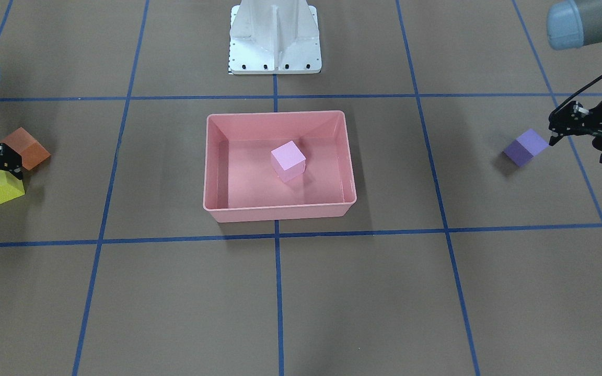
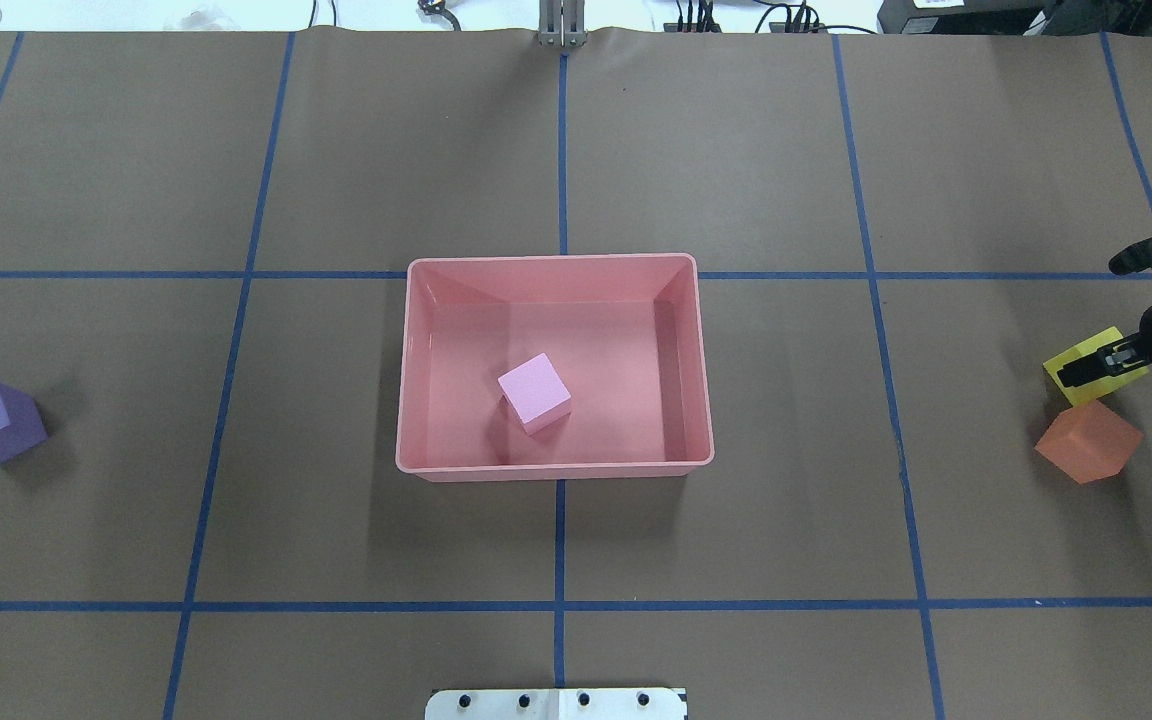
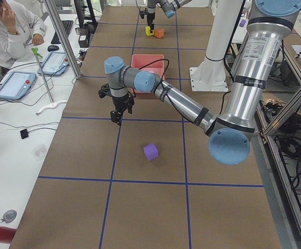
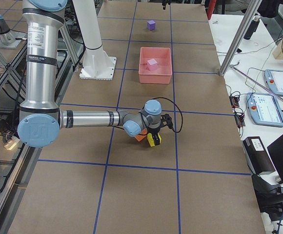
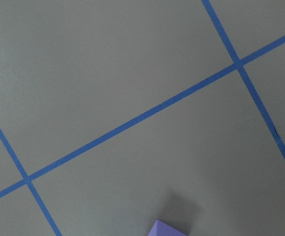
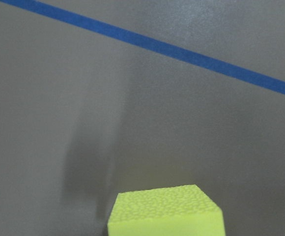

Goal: Place blocks into pink bin with both arms
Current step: 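Withdraw the left gripper while the right gripper descends onto the yellow cube, then carry the yellow cube with the right gripper into the bin, release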

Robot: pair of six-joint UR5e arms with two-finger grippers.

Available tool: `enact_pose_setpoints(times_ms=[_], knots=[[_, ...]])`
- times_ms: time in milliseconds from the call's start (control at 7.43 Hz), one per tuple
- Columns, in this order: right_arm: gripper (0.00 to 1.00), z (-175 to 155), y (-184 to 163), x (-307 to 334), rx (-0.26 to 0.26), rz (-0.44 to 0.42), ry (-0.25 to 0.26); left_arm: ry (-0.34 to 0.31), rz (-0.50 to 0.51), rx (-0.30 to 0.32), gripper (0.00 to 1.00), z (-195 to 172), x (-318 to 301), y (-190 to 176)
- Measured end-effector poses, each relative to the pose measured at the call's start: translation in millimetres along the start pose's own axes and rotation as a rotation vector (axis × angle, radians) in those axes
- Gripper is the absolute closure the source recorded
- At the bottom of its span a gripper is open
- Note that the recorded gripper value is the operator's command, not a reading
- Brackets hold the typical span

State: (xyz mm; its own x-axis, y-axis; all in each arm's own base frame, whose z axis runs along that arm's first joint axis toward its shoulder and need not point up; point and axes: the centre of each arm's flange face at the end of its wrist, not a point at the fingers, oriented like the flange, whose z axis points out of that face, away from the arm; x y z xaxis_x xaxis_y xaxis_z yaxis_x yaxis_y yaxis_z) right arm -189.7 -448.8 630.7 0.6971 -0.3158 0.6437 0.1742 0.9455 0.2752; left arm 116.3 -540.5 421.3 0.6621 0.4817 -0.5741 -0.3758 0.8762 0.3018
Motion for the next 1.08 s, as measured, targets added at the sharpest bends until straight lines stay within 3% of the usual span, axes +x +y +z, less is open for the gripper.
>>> enact_pose_setpoints(times_ms=[269,538,808,1077], knots=[[1.00,-2.0,-8.8,-9.5,0.004,-0.008,-0.012,-0.001,-0.023,-0.006,0.00,1.8,-10.1,7.0],[1.00,-15.4,-43.5,-30.7,0.005,-0.001,-0.034,-0.022,-0.123,-0.016,0.00,0.9,-63.1,34.3],[1.00,-63.5,-106.7,-85.7,-0.006,0.049,-0.042,-0.031,-0.187,-0.015,0.00,13.6,-104.7,65.2],[1.00,-118.4,-153.2,-171.6,-0.014,0.147,-0.076,-0.031,-0.193,-0.001,0.00,15.2,-111.0,69.3]])
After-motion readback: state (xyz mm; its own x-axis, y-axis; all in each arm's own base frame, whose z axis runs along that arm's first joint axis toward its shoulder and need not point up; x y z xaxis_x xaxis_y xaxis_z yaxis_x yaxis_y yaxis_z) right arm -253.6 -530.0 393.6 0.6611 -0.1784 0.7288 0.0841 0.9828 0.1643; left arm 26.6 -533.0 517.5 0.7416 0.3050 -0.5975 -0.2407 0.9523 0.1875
